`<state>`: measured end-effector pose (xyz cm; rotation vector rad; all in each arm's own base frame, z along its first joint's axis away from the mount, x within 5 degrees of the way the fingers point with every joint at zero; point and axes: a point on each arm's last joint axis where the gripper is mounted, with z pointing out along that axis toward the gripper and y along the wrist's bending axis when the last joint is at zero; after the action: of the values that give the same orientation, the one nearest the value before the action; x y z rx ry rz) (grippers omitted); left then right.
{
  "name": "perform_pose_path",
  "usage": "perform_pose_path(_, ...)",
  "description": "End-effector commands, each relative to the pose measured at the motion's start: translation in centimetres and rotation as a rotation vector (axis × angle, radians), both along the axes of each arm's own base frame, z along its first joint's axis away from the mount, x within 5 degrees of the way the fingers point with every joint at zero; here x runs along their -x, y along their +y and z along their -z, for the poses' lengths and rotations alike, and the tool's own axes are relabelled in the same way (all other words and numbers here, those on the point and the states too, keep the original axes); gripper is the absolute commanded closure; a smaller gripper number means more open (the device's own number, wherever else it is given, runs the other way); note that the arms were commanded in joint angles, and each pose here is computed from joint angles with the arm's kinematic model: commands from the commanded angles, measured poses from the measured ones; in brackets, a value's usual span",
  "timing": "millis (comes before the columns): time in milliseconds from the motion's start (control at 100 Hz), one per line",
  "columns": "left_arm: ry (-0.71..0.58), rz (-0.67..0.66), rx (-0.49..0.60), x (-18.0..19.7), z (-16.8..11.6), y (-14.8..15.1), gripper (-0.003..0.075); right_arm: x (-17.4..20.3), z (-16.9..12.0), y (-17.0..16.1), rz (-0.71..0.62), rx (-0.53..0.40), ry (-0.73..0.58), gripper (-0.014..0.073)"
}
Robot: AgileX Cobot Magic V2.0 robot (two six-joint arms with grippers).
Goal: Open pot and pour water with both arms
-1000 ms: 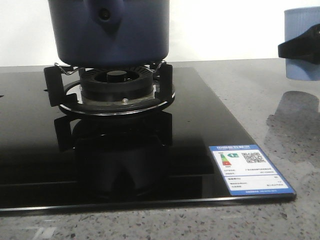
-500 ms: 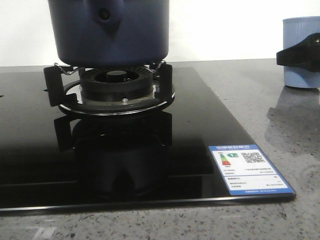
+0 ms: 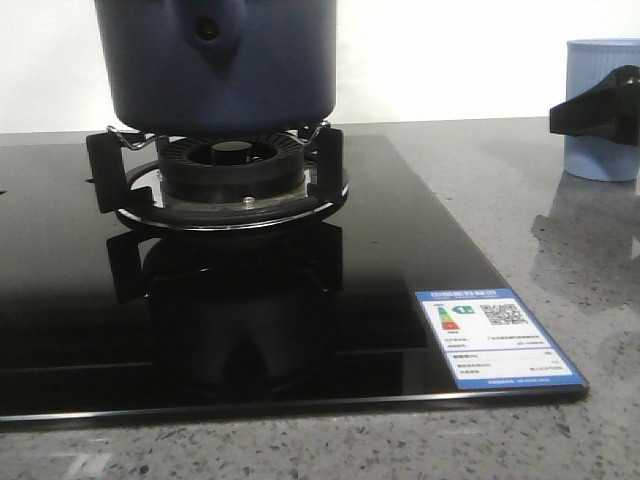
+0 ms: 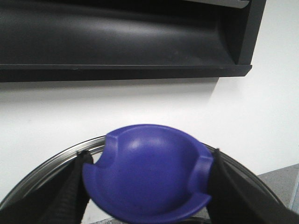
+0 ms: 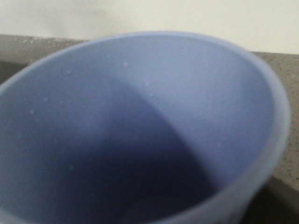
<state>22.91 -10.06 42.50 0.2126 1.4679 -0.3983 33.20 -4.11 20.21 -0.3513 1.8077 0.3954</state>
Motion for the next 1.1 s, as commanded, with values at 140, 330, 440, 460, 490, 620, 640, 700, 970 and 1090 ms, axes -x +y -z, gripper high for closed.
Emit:
perform_pose_path(140,-0.155,-0.043,0.068,0.8,-2.8,0.8,0.0373,1.3,-4.0,0.0,0.008,0.100,-0.026,-0.0005)
perform_pose_path(330,-0.155,-0.043,0.068,0.8,-2.8,0.8,0.0373,2.6,-5.9,0.0,0.045,0.154,-0.005,-0.0005)
perform_pose_path(440,-0.155,-0.043,0.068,0.8,-2.8,0.8,0.0373,3.7,-7.0,0.1,0.070,0.182,0.045,-0.0005)
perform_pose_path(460,-0.155,-0.043,0.068,0.8,-2.8,0.8,0.0373,4.0,-7.2,0.1,0.068,0.190,0.054,-0.0005)
perform_pose_path(490,-0.155,-0.043,0.068,0.8,-2.8,0.8,0.0373,4.3,-7.5,0.2,0.064,0.203,0.063,-0.0005)
perform_pose_path(620,-0.156,-0.042,0.069,0.8,-2.8,0.8,0.0373,6.1,-9.2,0.8,0.055,0.199,0.079,-0.0005)
perform_pose_path(640,-0.156,-0.042,0.069,0.8,-2.8,0.8,0.0373,6.3,-9.4,0.9,0.052,0.190,0.081,-0.0005)
perform_pose_path(700,-0.155,-0.035,0.070,0.8,-2.8,0.6,0.0373,7.2,-10.4,1.5,0.024,0.165,0.069,-0.0005)
perform_pose_path(970,-0.108,0.037,0.049,-0.4,-1.1,-2.2,0.0373,10.5,-13.5,3.9,-0.135,0.113,-0.023,-0.0005)
perform_pose_path(1090,-0.088,0.072,0.028,-1.1,0.0,-4.0,0.0373,11.5,-14.4,4.3,-0.155,0.116,-0.056,-0.0005)
